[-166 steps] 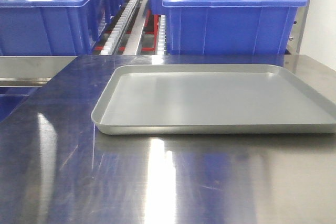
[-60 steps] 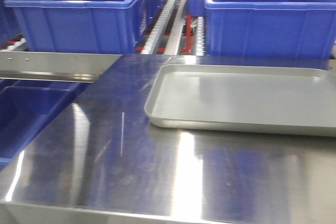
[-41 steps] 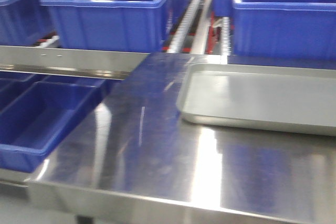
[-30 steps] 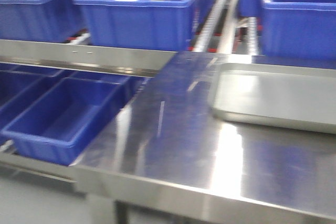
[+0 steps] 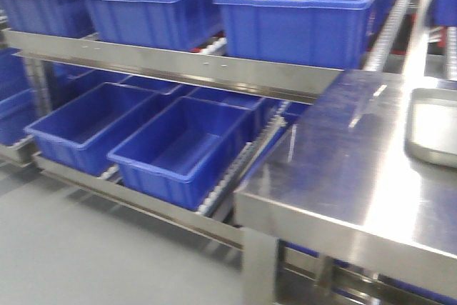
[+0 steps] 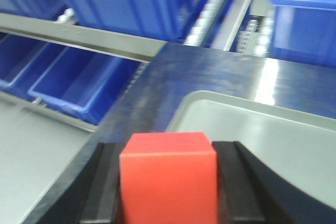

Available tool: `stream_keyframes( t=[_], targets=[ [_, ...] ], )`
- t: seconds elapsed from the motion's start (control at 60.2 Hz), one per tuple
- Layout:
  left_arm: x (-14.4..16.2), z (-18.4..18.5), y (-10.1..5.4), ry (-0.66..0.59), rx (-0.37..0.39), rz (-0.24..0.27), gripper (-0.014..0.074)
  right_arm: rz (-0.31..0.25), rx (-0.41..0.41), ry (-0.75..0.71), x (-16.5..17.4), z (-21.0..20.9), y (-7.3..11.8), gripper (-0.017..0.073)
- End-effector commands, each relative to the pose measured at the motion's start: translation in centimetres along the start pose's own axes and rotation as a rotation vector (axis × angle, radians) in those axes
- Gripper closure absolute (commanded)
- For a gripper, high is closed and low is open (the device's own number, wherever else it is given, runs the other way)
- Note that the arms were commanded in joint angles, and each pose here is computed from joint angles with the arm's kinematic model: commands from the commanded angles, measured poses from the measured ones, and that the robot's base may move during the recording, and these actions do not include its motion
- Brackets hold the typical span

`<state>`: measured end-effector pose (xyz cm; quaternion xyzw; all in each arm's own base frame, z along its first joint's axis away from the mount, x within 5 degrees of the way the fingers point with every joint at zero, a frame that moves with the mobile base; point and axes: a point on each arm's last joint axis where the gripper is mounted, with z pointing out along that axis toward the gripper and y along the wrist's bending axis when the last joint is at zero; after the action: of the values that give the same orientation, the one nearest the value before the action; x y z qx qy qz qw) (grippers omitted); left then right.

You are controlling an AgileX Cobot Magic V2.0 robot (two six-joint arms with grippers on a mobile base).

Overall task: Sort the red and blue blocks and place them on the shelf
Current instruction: 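Drive the base away from the table, turning along the shelves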

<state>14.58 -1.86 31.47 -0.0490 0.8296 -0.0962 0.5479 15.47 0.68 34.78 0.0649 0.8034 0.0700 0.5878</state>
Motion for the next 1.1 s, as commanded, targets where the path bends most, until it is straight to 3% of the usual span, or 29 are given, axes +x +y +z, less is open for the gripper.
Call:
stream_keyframes(
  t=[0.0, 1.08],
  targets=[
    [-1.72, -0.51, -0.47, -0.115, 0.035, -0.006, 0.0467, -0.013, -0.018, -0.122, -1.78, -0.64, 0.26, 0.0497],
    [-1.72, -0.51, -0.47, -0.115, 0.035, -0.006, 0.0467, -0.013, -0.018, -0.122, -1.78, -0.64, 0.26, 0.0497]
  ],
)
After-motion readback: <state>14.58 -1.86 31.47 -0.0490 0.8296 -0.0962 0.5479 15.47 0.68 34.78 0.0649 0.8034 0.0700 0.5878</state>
